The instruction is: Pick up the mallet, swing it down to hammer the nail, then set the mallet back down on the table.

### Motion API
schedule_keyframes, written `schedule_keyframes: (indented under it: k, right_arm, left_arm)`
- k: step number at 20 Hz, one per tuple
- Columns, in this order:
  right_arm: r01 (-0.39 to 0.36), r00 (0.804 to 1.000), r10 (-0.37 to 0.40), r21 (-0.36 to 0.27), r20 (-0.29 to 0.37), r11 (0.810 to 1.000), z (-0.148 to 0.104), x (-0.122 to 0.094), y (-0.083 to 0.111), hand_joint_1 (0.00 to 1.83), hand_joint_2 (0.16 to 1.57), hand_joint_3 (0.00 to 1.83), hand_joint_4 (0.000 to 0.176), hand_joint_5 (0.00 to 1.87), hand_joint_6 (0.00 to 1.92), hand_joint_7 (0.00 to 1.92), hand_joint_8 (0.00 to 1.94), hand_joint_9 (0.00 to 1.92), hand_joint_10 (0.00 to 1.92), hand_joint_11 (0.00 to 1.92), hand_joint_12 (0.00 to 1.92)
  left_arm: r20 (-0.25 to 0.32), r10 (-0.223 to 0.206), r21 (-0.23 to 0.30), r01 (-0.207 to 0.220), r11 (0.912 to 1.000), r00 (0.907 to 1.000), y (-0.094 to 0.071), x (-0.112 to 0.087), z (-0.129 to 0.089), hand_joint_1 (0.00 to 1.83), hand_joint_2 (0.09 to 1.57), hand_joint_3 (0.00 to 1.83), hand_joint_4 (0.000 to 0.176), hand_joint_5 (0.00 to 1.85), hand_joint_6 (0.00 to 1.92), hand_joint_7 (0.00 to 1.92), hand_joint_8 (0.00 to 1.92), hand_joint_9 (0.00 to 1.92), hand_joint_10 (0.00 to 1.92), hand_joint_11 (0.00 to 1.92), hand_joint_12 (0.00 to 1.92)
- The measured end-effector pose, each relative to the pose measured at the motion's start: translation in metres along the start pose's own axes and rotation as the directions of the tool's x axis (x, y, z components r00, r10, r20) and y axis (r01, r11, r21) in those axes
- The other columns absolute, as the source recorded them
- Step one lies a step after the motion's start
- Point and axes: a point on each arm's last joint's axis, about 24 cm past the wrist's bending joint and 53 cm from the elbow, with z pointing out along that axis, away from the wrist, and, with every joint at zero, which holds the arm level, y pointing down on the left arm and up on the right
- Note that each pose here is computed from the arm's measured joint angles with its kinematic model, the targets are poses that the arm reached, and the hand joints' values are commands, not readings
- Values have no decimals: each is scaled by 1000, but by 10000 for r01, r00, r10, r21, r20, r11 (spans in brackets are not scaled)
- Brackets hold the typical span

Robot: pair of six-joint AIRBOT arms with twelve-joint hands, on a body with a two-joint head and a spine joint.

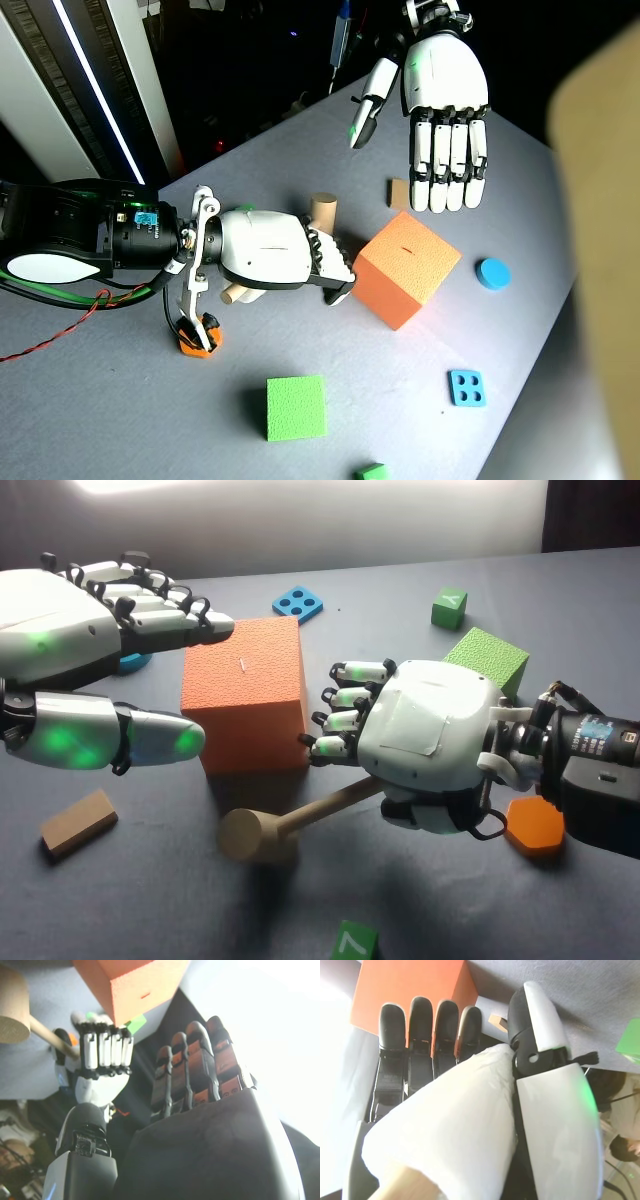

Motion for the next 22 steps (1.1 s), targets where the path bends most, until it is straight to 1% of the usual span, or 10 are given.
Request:
schedule_keyframes:
  k: [2, 3, 6, 8, 13, 15, 16, 17, 19, 22]
  right_arm:
    - [32, 10000, -32, -6, 27, 10000, 1, 1, 0, 857, 1100, 0, 0, 442, 38, 466, 168, 310, 513, 0, 1224]
    - [42, 10000, -42, -5, -11, 10000, 1, 3, 0, 745, 1090, 0, 0, 376, 7, 426, 78, 279, 392, 0, 1105]
    - [137, 9999, -137, 2, -25, 9999, 1, 4, -1, 660, 984, 0, 0, 308, 0, 346, 2, 251, 130, 0, 826]
    - [140, 9999, -140, 8, -39, 9999, 0, 5, -1, 581, 965, 0, 0, 260, 2, 279, 1, 208, 64, 0, 628]
    - [202, 9998, -202, 159, 4, 9997, -5, 3, -9, 576, 984, 1, 0, 209, 1, 246, 0, 199, 27, 0, 509]
    - [97, 9999, -101, 289, 124, 9995, -11, -4, -15, 598, 957, 6, 0, 297, 1, 331, 0, 292, 9, 0, 679]
    - [17, 9997, -25, 325, 257, 9995, -16, -13, -16, 566, 999, 17, 0, 156, 0, 232, 0, 209, 5, 0, 531]
    - [-116, 9993, 104, 341, 370, 9994, -21, -21, -16, 577, 991, 7, 0, 192, 22, 250, 13, 236, 21, 0, 597]
    - [-514, 9966, 492, 305, 664, 9982, -34, -39, -12, 572, 971, 0, 0, 213, 24, 265, 13, 257, 28, 0, 706]
    - [-1769, 9809, 1717, 515, 916, 9829, -57, -64, -11, 604, 966, 0, 0, 216, 16, 267, 8, 255, 22, 0, 634]
  left_arm:
    - [-10, 6, -8, -6, 10000, 10000, 0, 0, 0, 0, 1246, 1, 0, 161, 0, 206, 1, 198, 1, 0, 340]
    - [-11, 4, -22, -4, 10000, 10000, 1, 0, 0, 0, 1244, 0, 0, 169, 2, 214, 3, 203, 2, 0, 358]
    - [-19, 3, -28, -3, 10000, 10000, 1, 0, 0, 0, 1246, 0, 0, 158, 3, 207, 5, 200, 6, 0, 358]
    - [-24, -39, -3, 39, 10000, 10000, -1, 1, 0, 0, 1245, 0, 0, 181, 8, 229, 9, 216, 8, 0, 373]
    - [-15, -84, 150, 85, 9999, 10000, -7, 2, 1, 0, 1250, 0, 0, 148, 3, 197, 5, 190, 5, 0, 347]
    - [-32, -82, 165, 82, 9998, 10000, -8, 3, 1, 0, 1245, 0, 0, 152, 4, 209, 8, 204, 9, 0, 352]
    - [-32, -77, 163, 77, 9998, 10000, -8, 3, 1, 0, 1247, 0, 0, 150, 2, 212, 9, 207, 10, 0, 351]
    - [-27, -80, 169, 81, 9998, 10000, -8, 3, 1, 0, 1246, 0, 0, 158, 3, 221, 8, 216, 9, 0, 369]
    - [-29, -77, 170, 77, 9998, 10000, -8, 3, 1, 0, 1247, 0, 0, 159, 2, 211, 2, 203, 2, 0, 345]
    - [-24, -77, 180, 77, 9998, 10000, -8, 2, 1, 0, 1245, 0, 0, 181, 2, 225, 2, 217, 3, 0, 347]
